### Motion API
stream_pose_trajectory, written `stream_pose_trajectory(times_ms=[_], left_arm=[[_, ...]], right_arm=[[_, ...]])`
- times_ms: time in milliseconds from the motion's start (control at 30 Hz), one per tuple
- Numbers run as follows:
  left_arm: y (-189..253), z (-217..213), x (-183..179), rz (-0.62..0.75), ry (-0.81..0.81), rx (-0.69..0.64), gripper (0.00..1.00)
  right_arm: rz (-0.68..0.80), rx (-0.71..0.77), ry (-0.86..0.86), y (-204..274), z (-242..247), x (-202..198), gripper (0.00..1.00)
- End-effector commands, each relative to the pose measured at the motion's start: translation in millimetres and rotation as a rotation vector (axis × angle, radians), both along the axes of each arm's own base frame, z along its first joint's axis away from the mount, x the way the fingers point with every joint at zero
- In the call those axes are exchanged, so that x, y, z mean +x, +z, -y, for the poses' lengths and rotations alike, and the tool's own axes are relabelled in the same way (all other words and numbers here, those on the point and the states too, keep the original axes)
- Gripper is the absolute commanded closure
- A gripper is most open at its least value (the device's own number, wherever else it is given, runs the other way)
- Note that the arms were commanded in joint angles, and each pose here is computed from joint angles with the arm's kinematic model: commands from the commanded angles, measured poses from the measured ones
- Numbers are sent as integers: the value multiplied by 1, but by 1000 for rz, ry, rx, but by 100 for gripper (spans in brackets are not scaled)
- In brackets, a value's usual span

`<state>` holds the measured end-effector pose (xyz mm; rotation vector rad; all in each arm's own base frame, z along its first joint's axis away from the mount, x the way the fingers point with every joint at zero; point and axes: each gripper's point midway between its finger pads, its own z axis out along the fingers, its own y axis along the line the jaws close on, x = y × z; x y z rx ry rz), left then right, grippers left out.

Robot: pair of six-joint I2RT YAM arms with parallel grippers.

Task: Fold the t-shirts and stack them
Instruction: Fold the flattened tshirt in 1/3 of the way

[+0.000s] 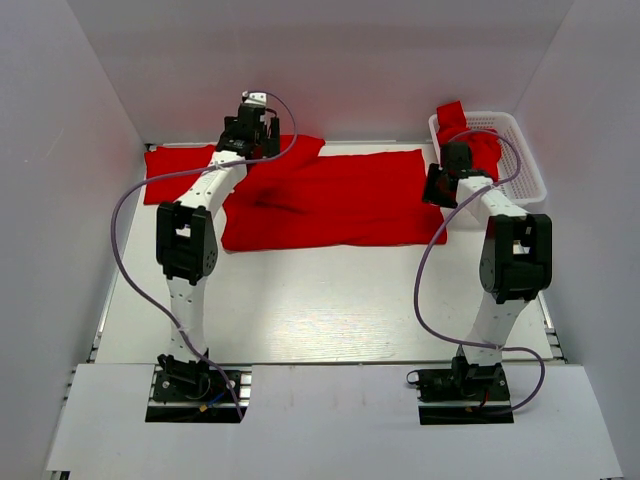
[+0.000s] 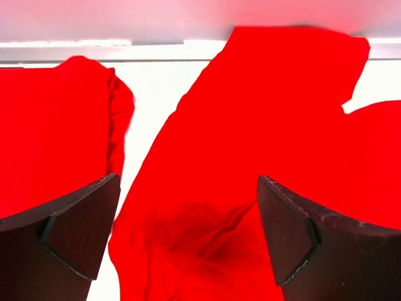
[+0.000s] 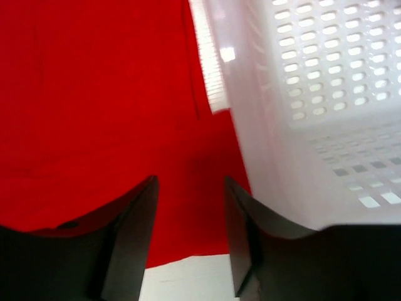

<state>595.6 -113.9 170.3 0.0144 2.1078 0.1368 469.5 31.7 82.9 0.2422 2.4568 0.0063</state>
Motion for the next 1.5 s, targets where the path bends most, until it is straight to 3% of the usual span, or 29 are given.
stream_pose_trajectory(times_ms=[0,33,267,400,800,967,1167,1367,1400,1467], left_arm=[[22,-5,-16,-19,-1,-4,0],[27,-7,-23,-17,3,-12,0],[14,-13,-95,-171,53,-108,0],[-34,-4,-143,-293,39,-157,0],[-127,10,-200,-536,23,-287,0],[-161,-4,-236,-646,100,-258,0],[-183,-21,-306,-789,202,-259,0],[-176,-38,-391,-910,339,-273,0],[-173,-38,-402,-928,357,-284,0],[-169,-36,-426,-960,345,-312,0]], right_arm=[[53,26,65,23,-13,7,47],[59,23,78,26,-16,5,10],[90,15,138,43,-33,-7,10],[56,52,156,29,-48,-28,10],[-105,95,212,-39,-69,-50,10],[-183,153,193,-66,-74,-66,10],[-303,170,129,-91,-64,-131,10],[-360,203,53,-91,-55,-211,10],[-308,212,45,-76,-55,-212,10],[-370,207,47,-88,-50,-244,10]])
